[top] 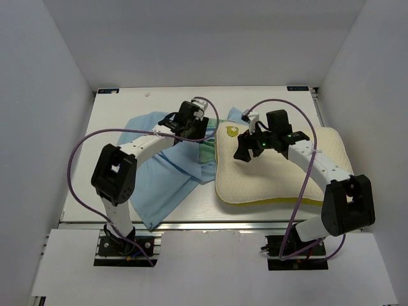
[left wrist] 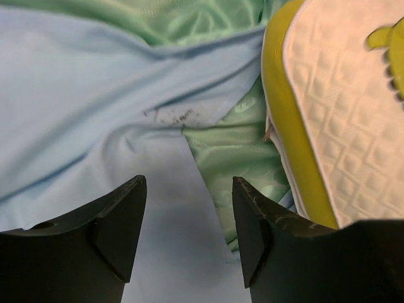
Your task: Put the pillow into the pillowcase
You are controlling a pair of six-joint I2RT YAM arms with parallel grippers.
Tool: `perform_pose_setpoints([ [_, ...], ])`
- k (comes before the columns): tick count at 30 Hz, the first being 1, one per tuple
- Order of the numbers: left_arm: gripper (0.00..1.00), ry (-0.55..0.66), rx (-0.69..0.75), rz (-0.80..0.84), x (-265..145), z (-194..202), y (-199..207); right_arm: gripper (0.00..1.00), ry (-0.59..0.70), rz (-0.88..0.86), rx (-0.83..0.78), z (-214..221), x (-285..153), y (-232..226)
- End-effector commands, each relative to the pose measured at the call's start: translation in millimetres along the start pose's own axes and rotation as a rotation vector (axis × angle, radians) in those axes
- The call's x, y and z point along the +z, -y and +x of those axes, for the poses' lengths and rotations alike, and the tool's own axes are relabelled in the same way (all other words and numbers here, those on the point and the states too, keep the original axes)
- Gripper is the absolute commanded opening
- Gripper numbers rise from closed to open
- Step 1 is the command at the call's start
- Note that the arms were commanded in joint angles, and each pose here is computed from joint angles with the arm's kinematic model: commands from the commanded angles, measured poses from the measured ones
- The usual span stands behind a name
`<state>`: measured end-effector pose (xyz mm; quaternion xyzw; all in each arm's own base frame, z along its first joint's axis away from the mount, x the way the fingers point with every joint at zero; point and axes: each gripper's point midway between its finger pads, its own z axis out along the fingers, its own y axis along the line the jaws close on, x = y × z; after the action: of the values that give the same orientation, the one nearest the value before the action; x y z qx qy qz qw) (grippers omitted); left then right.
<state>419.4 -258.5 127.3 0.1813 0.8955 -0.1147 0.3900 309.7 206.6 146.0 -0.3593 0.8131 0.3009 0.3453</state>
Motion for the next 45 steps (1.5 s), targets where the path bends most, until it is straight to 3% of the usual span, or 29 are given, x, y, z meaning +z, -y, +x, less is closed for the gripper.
perform_pose_setpoints([
  [1, 0.66, -0.085, -0.063, -0.077, 10.9, 32.5, 4.9, 0.75, 0.036, 0.009, -0.018, -8.7, -4.6, -2.6],
  [8, 0.62, -0.097, -0.025, -0.136, 24.4, 40.9, 19.1, 0.75, 0.035, 0.017, -0.010, -6.5, -3.7, -1.4],
  [18, 0.53, -0.085, 0.050, -0.345, 37.6, 47.4, -10.3, 0.75, 0.028, 0.009, 0.001, -1.5, -0.5, -1.6],
  [22, 0.45, -0.072, 0.074, -0.385, 44.8, 41.0, -16.0, 0.75, 0.026, 0.007, 0.003, -0.2, 0.1, -1.7],
  [28, 0.17, -0.062, 0.090, -0.407, 51.5, 32.6, -17.7, 0.75, 0.027, 0.009, 0.002, 0.1, -0.6, -2.0],
  [31, 0.09, -0.027, 0.082, -0.406, 37.9, 16.8, -17.3, 0.76, 0.028, 0.007, -0.001, -0.1, -1.5, -2.9],
  [45, 0.04, 0.199, 0.002, -0.268, -66.2, -68.2, 0.6, 0.76, 0.055, 0.003, -0.048, -12.8, -12.1, -8.4],
])
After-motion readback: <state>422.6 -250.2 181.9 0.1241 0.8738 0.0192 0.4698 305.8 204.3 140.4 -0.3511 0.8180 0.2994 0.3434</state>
